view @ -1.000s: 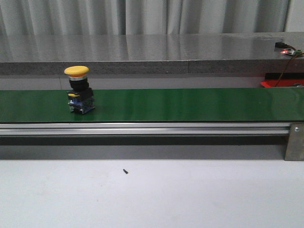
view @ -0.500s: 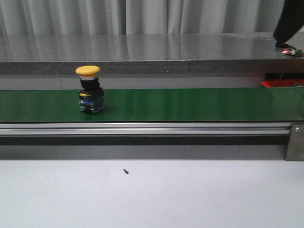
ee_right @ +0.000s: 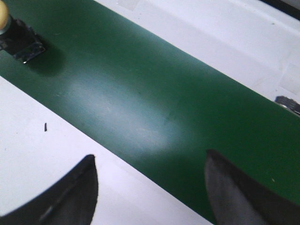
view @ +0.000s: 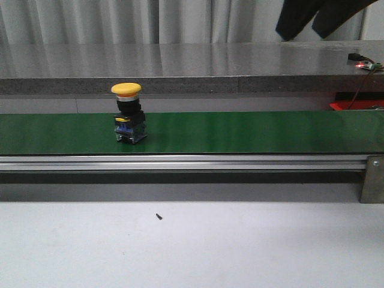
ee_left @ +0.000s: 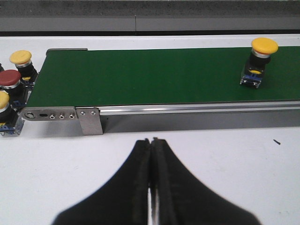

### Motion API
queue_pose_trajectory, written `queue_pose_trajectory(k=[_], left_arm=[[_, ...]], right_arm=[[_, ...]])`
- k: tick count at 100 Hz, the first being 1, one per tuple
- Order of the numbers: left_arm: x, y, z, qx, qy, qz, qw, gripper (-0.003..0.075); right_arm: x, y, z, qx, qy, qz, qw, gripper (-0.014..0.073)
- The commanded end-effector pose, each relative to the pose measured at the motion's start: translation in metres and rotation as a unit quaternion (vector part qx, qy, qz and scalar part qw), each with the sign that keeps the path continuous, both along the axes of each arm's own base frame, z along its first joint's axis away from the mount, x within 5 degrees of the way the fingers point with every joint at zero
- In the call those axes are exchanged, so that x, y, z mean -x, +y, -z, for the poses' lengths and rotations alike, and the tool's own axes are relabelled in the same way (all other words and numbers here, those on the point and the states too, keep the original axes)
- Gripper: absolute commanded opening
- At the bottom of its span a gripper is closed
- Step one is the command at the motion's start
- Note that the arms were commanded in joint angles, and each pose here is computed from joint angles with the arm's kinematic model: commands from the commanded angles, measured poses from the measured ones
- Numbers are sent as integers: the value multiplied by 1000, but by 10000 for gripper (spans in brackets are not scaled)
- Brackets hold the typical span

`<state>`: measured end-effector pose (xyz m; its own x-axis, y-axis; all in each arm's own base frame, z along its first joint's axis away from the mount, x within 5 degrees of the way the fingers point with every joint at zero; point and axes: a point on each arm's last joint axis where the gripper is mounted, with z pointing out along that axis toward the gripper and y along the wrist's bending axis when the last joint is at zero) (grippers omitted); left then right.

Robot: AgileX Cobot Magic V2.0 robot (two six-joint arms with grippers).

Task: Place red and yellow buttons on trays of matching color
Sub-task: 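Grasp the second yellow button on the belt with the right gripper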

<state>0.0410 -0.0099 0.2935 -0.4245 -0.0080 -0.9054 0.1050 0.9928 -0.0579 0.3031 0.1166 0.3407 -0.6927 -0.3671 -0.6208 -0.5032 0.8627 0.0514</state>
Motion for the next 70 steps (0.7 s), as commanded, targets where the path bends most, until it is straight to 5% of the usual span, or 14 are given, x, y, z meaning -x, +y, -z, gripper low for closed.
queue_pose_trajectory(k=[1,12,29,70], left_arm=[[-2,0,-13,10,-41,-1,999,-20],[-2,0,-13,10,-41,-1,999,-20],[-2,0,-13,10,-41,-1,999,-20],[-2,0,-13,10,-41,-1,999,-20]], right_arm=[[-2,13,-19,-9,-37,-24,999,490],[-12,32,-14,-1,-23,-53,998,512],[-22,63,-5,9,0,-94,996,659],[-37,124,14,46,-29,-211,976,654]])
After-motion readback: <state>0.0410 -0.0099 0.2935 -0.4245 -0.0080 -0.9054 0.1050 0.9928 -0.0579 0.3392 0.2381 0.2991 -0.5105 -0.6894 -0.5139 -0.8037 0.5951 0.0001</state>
